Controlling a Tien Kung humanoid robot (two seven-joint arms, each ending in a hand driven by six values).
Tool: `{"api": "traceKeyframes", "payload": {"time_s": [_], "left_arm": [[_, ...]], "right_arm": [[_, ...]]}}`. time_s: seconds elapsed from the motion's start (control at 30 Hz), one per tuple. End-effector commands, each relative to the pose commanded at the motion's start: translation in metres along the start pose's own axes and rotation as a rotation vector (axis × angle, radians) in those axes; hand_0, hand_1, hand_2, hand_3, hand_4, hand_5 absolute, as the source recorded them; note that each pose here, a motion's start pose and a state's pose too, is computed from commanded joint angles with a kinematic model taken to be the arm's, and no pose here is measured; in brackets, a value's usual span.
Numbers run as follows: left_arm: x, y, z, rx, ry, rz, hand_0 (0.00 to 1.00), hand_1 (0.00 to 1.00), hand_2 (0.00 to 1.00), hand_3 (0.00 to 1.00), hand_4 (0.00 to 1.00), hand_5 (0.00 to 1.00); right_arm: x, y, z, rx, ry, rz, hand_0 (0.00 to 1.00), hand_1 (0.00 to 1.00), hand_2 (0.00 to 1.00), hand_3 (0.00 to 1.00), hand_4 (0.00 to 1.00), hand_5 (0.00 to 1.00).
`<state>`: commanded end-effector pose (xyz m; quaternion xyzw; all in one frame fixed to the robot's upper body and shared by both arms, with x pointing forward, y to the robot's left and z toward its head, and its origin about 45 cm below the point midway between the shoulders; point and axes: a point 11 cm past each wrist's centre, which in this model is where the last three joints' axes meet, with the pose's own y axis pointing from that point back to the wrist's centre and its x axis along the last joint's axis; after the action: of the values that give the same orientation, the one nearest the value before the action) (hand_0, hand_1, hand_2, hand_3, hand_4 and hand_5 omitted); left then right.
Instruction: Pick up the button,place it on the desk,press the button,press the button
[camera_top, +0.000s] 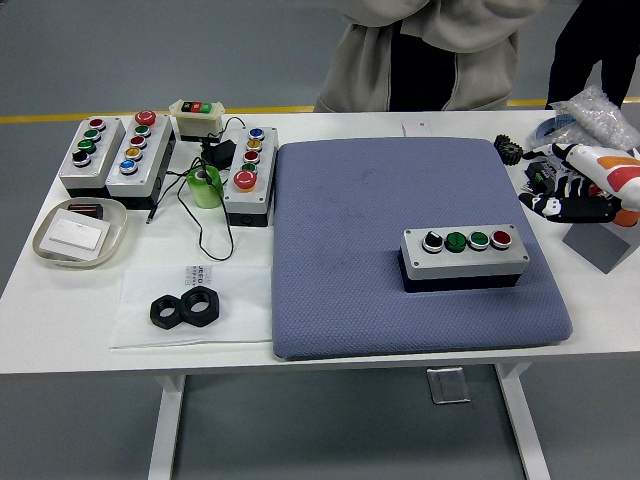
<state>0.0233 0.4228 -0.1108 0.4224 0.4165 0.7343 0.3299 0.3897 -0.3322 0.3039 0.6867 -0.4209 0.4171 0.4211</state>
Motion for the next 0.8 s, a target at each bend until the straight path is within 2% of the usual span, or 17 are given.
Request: {"api": "traceKeyframes", "payload": {"time_s": [0.33, 0.37, 0.57, 0.8], "left_arm": [[0.001, 0.0, -0.003, 0.009, -0.01, 0.003, 0.712, 0.834, 0.897, 0.825, 0.645, 0.998], [0.001, 0.0, -0.004, 0.01, -0.011, 0.003, 0.715, 0.834, 0.897, 0.826, 0.645, 0.998], [0.002, 0.0, -0.005, 0.011, -0.011, 0.003, 0.717, 0.834, 0.897, 0.826, 0.645, 0.998], [0.001, 0.0, -0.004, 0.008, -0.007, 0.001, 0.717, 0.833, 0.896, 0.826, 0.645, 0.998]], "right_arm": [[-0.029, 0.003, 0.002, -0.021, 0.028, -0.145, 0.26, 0.205, 0.263, 0.827, 0.723, 0.702], [-0.032, 0.002, 0.002, -0.021, 0.028, -0.155, 0.221, 0.192, 0.254, 0.818, 0.727, 0.701], [-0.047, 0.002, 0.003, -0.028, 0.024, -0.199, 0.22, 0.189, 0.251, 0.819, 0.728, 0.706], [-0.054, 0.001, 0.002, -0.031, 0.025, -0.221, 0.224, 0.191, 0.252, 0.817, 0.73, 0.709]]}}
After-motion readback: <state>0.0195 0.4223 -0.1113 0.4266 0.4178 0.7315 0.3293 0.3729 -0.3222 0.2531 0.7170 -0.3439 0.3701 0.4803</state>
